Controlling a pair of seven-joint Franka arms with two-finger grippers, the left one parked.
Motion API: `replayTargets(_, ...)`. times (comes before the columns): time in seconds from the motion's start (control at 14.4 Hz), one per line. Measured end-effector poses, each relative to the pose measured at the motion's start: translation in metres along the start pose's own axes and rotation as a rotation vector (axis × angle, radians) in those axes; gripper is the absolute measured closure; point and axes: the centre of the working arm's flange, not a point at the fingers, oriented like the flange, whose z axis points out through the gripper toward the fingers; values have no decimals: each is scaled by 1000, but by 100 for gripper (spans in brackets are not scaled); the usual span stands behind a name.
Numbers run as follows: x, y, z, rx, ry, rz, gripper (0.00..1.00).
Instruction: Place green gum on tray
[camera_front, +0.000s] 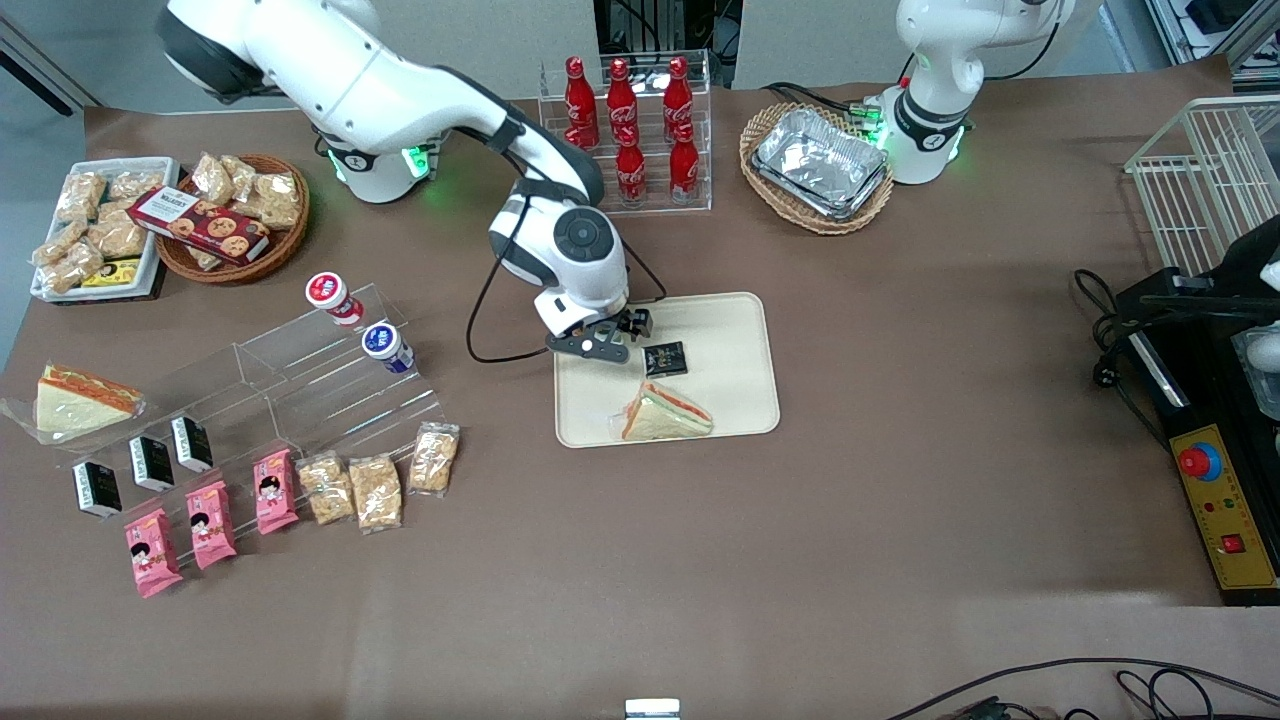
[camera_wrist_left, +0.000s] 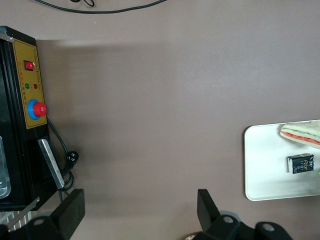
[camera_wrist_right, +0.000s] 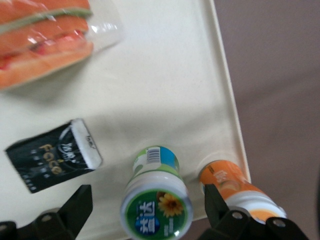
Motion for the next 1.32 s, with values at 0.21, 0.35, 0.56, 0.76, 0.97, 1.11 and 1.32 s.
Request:
replayTargets(0.21, 1, -1, -75, -39, 59, 15, 0)
replayTargets(0.35, -1, 6, -139, -80, 87, 14, 0)
replayTargets(0.56, 23, 44, -216, -147, 69, -62, 0)
replayTargets(0.76, 115, 142, -254, -130, -7, -161, 0)
replayTargets(0.97, 201, 279, -275, -97, -61, -248, 0)
replayTargets(1.11, 225, 352, -293, -75, -72, -264, 0)
replayTargets(1.32, 220, 376, -328, -42, -63, -278, 0)
